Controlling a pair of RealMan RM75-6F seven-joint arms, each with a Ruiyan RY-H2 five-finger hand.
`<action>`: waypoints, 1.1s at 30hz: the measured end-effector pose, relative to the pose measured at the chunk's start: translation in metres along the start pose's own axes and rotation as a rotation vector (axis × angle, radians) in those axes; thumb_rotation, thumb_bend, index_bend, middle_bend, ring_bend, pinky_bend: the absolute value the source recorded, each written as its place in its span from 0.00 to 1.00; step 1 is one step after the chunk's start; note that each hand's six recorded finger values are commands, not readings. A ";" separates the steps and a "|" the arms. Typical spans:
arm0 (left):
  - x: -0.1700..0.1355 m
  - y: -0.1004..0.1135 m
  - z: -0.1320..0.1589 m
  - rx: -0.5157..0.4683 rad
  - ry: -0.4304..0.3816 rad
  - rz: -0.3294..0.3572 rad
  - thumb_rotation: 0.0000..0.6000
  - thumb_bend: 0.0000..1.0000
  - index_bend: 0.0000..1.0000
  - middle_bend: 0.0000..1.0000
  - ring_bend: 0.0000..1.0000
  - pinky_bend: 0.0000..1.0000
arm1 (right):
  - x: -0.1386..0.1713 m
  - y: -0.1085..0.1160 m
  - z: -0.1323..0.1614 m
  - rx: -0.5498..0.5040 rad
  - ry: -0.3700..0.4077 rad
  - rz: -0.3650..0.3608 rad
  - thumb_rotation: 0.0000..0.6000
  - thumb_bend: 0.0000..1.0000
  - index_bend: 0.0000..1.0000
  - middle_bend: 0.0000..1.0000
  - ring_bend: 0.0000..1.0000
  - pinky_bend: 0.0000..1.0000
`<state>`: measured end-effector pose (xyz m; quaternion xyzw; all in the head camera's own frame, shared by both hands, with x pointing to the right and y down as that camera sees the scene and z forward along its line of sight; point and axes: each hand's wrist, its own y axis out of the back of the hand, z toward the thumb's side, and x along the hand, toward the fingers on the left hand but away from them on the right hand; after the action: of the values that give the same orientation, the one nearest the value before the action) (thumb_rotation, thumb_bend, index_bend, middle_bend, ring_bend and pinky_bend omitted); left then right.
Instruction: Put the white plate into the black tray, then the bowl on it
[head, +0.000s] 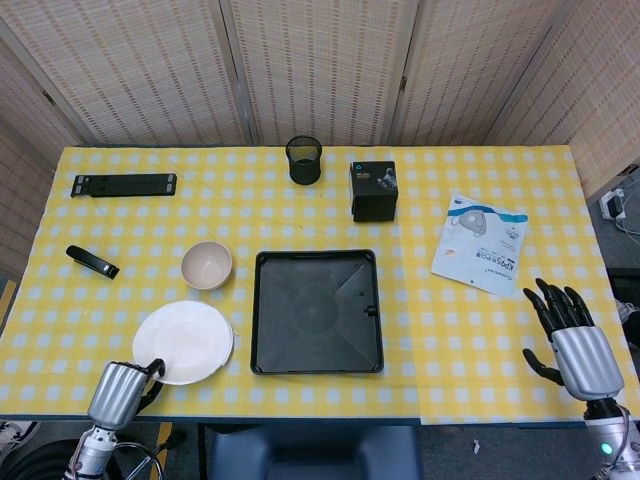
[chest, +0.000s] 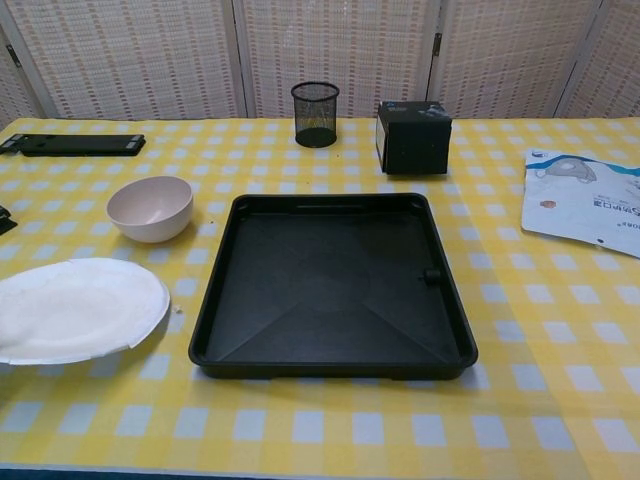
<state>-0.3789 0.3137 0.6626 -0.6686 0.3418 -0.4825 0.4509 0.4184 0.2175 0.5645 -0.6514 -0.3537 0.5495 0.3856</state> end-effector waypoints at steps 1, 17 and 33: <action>-0.001 0.004 -0.004 0.005 0.011 0.016 1.00 0.47 0.63 1.00 1.00 1.00 | 0.000 -0.001 0.000 0.001 0.001 0.002 1.00 0.31 0.00 0.00 0.00 0.00; 0.003 0.060 -0.032 0.004 0.113 0.210 1.00 0.47 0.63 1.00 1.00 1.00 | 0.001 -0.001 0.003 0.002 0.008 0.003 1.00 0.31 0.00 0.00 0.00 0.00; 0.052 0.074 0.062 -0.069 -0.124 0.234 1.00 0.48 0.63 1.00 1.00 1.00 | 0.016 0.014 0.005 -0.041 0.038 -0.048 1.00 0.31 0.00 0.00 0.00 0.00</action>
<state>-0.3054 0.2574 0.6028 -0.6677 0.4054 -0.3723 0.5012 0.4163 0.2261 0.5439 -0.6608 -0.3732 0.5200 0.3920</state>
